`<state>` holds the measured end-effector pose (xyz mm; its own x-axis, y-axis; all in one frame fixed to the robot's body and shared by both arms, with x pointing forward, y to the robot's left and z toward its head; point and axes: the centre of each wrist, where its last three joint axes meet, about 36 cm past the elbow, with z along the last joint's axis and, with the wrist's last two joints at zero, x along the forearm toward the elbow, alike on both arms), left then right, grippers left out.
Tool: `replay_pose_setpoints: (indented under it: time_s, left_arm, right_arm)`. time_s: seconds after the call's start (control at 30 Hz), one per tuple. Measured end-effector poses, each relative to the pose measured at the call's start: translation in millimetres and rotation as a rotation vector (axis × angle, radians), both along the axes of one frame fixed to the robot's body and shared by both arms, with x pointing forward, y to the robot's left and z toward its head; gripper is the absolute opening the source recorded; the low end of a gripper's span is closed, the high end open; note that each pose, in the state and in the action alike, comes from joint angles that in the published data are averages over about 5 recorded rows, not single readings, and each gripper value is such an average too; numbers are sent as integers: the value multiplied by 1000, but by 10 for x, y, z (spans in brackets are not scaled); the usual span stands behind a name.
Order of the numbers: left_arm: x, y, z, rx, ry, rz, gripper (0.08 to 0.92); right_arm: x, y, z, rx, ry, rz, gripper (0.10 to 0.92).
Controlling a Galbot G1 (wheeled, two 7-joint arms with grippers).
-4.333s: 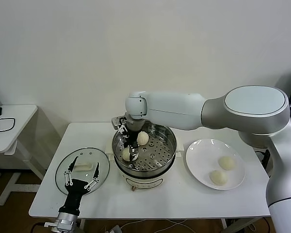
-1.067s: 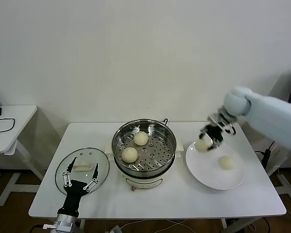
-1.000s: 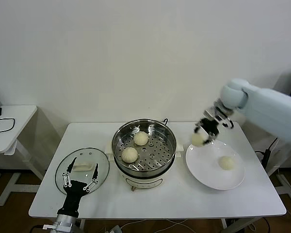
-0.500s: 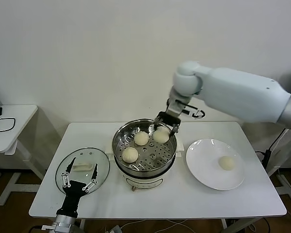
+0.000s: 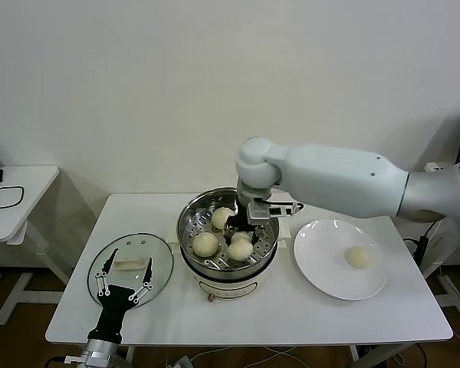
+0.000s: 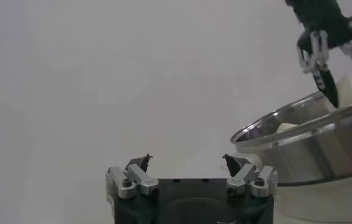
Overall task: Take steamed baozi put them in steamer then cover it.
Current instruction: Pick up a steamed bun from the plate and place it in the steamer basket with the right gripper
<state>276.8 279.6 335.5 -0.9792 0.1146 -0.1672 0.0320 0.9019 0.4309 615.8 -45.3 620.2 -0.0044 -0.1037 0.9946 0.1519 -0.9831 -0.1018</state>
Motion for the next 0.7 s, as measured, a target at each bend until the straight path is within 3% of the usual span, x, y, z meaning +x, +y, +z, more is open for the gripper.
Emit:
replay_pose_setpoints:
  time_s: [0.43,0.7]
  left_arm:
    - [1,9,-13,-3,-2,1,823]
    - [1,18,-18,-5,-2,3,823]
  right_arm:
    - [-104,179,-185,-36,-16,122,684]
    - [-137,168,-199,-47,-24,151,806]
